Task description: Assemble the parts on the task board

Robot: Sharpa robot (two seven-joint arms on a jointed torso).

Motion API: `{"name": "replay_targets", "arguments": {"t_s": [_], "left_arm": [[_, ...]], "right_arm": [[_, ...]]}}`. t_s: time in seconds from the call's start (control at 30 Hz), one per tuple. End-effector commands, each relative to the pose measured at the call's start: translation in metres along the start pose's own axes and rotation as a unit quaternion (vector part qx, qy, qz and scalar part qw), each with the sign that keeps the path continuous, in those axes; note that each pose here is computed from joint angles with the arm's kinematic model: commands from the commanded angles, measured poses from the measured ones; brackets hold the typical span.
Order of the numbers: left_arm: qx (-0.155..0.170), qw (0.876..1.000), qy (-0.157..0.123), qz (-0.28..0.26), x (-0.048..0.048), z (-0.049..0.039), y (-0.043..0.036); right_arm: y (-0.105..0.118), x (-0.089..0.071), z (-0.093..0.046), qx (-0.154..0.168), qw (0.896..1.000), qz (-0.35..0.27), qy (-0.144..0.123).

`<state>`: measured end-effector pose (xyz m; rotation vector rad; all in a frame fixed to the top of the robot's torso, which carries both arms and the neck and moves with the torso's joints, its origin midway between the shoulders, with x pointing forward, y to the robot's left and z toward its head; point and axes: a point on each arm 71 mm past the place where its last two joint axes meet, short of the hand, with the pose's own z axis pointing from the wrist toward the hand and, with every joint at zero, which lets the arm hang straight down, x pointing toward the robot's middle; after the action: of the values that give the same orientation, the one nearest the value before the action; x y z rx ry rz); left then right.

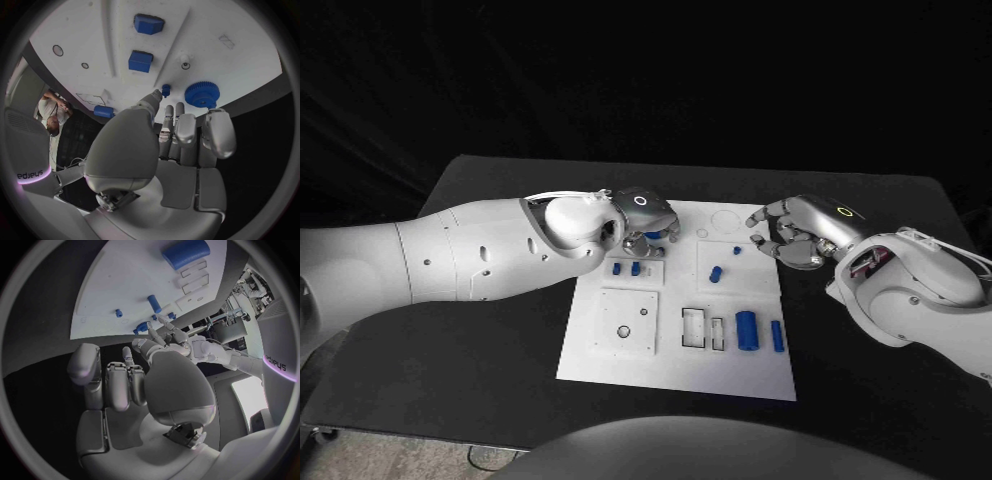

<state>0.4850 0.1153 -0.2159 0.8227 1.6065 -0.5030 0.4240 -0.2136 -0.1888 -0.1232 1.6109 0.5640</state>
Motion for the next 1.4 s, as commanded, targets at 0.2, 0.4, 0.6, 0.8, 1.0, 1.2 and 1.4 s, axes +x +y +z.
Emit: {"name": "replay_targets", "arguments": {"t_s": [0.2,0.4,0.6,0.8,1.0,1.2,1.4], "left_arm": [[0.003,1.0,0.008,-0.002,0.0024,0.0002,-0.0001],[0.002,1.0,0.008,-0.002,0.003,-0.0001,0.0008],[0.004,1.0,0.01,0.0,0.0034,0.0009,0.0007],[0.005,1.0,0.013,0.0,0.0038,0.0024,0.0008],[0.004,1.0,0.018,-0.001,0.0052,0.0028,0.001],[0.004,1.0,0.022,-0.006,0.0067,0.0037,0.0008],[0.007,1.0,0.025,-0.007,0.0071,0.0053,-0.0009]], "right_arm": [[-0.0005,-0.0001,-0.0003,-0.001,1.0,0.0,-0.001],[-0.0005,0.0002,-0.0001,0.0,1.0,0.0,0.0],[-0.0005,0.0002,-0.0001,0.0,1.0,0.0,0.0],[-0.0003,0.0002,-0.0003,0.0,1.0,0.0,0.0],[-0.0007,0.0,-0.0004,0.0,1.0,0.0,0.0],[-0.0013,-0.0002,-0.0009,0.002,1.0,0.0,-0.001],[-0.0017,-0.0003,-0.0012,0.003,1.0,0.0,0.0]]}}
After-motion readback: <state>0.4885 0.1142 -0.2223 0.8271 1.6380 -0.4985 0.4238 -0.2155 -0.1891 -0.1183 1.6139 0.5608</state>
